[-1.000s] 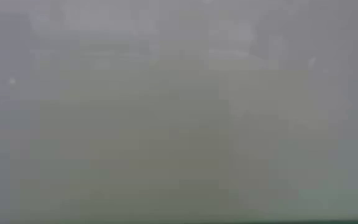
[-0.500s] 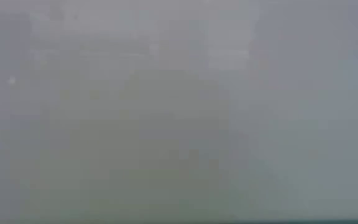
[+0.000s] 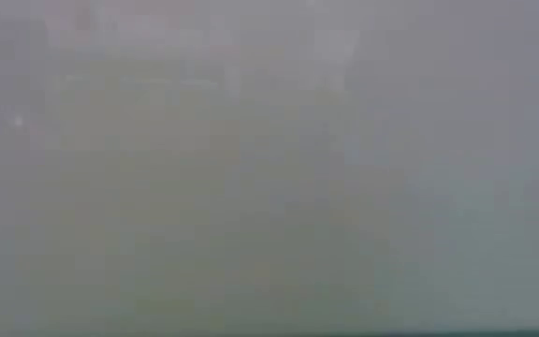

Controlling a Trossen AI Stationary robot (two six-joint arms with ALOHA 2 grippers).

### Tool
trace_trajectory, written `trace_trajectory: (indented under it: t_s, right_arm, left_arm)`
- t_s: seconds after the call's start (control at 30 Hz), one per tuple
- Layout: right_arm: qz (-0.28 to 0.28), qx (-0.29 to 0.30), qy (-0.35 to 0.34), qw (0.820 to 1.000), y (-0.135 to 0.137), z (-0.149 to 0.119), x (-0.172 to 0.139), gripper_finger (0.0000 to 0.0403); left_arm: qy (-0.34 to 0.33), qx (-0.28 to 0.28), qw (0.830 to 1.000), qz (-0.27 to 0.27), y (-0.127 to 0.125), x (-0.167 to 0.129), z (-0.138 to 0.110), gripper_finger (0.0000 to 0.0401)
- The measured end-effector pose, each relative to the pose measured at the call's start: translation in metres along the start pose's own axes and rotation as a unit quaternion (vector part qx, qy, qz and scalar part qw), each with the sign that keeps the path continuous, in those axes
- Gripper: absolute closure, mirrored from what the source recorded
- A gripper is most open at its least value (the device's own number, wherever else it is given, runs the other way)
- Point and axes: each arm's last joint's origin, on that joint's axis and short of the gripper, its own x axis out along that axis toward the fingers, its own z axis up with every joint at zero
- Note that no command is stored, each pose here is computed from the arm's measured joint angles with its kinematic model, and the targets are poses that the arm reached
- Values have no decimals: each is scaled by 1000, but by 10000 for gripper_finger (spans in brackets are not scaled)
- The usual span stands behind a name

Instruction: Sort & place blocks by color

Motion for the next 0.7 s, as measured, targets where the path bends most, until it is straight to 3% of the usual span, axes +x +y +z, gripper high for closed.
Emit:
trace_trajectory:
  t_s: [0.3, 0.53, 0.7]
  right_arm:
    - [1, 1, -3, 1000, 0, 1, 0, 117]
    - [18, 17, -41, 999, 4, 8, 0, 117]
    - [-3, 33, -88, 996, 4, 15, -1, 117]
  left_arm:
    - [0, 0, 1000, 0, 0, 0, 0, 182]
    - [0, 0, 1000, 0, 0, 0, 0, 182]
    - [0, 0, 1000, 0, 0, 0, 0, 182]
